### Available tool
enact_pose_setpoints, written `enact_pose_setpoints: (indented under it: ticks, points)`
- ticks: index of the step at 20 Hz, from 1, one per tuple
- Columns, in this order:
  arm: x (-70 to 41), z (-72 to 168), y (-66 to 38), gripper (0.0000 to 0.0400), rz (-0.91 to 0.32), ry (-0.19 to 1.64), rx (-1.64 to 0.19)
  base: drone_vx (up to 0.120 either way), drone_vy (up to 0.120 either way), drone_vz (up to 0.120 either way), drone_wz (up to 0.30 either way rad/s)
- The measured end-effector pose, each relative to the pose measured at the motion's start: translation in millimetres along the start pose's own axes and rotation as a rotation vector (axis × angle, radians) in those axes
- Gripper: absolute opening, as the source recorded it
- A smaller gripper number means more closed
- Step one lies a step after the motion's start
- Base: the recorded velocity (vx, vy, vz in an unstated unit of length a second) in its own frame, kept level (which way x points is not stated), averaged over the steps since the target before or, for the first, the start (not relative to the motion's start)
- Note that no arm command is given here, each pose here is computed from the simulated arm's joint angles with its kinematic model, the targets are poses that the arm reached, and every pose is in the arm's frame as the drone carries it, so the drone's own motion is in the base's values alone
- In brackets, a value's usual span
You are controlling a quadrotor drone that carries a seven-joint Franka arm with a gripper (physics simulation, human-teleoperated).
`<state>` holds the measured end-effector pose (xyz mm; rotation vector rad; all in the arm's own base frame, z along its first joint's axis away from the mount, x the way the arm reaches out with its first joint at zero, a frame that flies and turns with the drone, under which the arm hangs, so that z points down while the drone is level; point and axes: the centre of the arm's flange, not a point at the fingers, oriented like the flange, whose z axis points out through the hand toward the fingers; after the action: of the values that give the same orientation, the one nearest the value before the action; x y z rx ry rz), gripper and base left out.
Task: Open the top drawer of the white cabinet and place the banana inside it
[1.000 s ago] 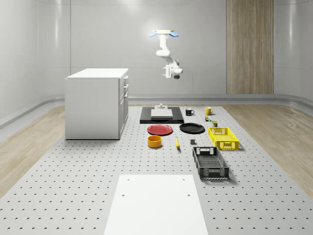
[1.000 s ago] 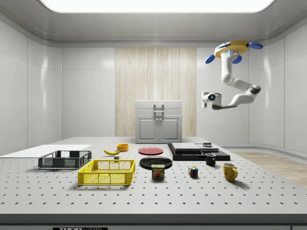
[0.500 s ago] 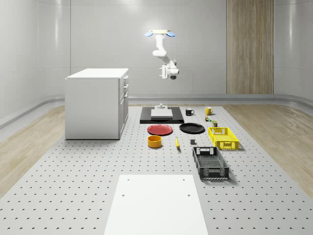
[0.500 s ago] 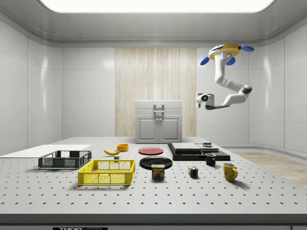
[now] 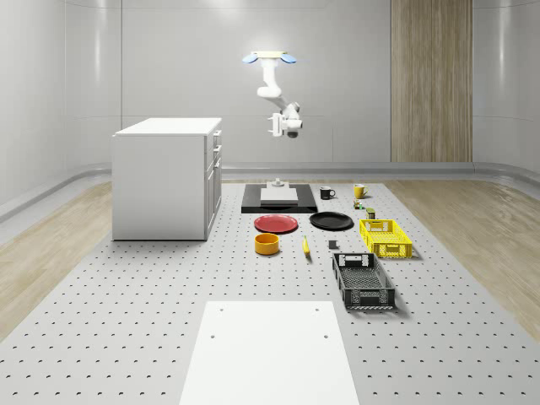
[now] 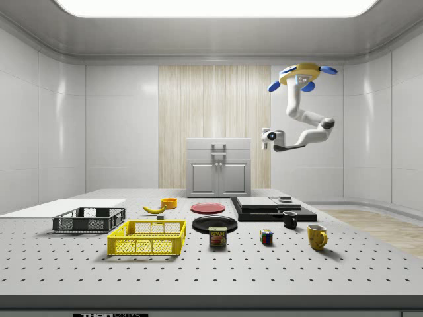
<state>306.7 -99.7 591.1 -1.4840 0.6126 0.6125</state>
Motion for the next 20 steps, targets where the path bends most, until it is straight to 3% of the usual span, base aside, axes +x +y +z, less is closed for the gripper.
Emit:
enact_pose_setpoints:
  ticks: [20]
  points:
    - [0.0, 0.0, 0.0, 0.0400, 0.000, 0.000, 0.000, 0.120, -0.120, 0.000, 0.000]
